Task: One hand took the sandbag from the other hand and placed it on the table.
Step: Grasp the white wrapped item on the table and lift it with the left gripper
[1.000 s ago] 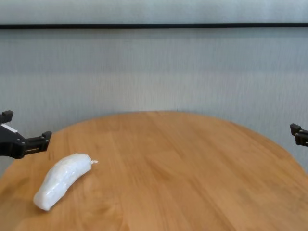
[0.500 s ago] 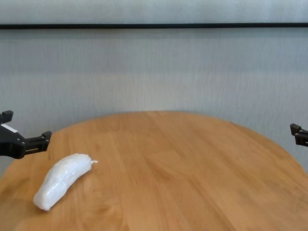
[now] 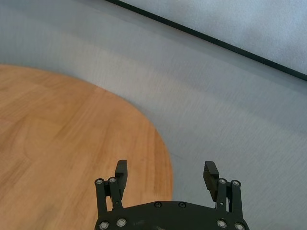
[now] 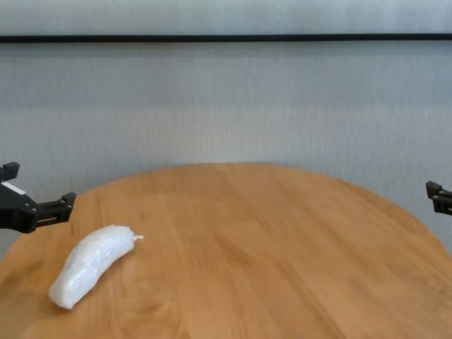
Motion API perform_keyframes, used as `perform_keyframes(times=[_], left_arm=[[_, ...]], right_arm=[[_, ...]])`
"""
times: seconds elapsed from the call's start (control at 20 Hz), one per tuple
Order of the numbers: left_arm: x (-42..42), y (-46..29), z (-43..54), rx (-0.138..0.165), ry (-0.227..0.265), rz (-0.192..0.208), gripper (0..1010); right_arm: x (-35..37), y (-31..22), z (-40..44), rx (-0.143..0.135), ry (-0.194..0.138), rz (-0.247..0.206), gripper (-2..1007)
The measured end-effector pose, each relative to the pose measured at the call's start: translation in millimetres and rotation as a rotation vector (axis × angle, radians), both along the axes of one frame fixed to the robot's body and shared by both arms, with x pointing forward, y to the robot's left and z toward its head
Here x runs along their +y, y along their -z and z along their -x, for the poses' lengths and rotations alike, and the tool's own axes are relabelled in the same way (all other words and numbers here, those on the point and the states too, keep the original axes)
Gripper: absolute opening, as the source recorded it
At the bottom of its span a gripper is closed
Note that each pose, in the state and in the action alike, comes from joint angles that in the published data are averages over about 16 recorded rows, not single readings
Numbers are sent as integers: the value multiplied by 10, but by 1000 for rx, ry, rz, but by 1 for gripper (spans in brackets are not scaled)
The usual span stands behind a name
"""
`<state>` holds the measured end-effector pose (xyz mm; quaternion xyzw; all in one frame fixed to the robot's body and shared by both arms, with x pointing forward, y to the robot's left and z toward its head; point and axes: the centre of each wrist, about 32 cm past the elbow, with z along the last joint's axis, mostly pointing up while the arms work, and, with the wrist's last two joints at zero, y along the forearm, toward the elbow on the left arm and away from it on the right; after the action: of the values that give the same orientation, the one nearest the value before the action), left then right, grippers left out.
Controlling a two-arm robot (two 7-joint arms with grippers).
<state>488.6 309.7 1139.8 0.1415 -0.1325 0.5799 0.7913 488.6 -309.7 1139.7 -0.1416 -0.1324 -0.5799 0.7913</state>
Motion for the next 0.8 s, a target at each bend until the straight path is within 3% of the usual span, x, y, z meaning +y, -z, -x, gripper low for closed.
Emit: perform_keyframes(times=[0.8], left_arm=[[0,0,0,0,0,0,1000]], right_arm=[[0,0,0,0,0,0,1001]])
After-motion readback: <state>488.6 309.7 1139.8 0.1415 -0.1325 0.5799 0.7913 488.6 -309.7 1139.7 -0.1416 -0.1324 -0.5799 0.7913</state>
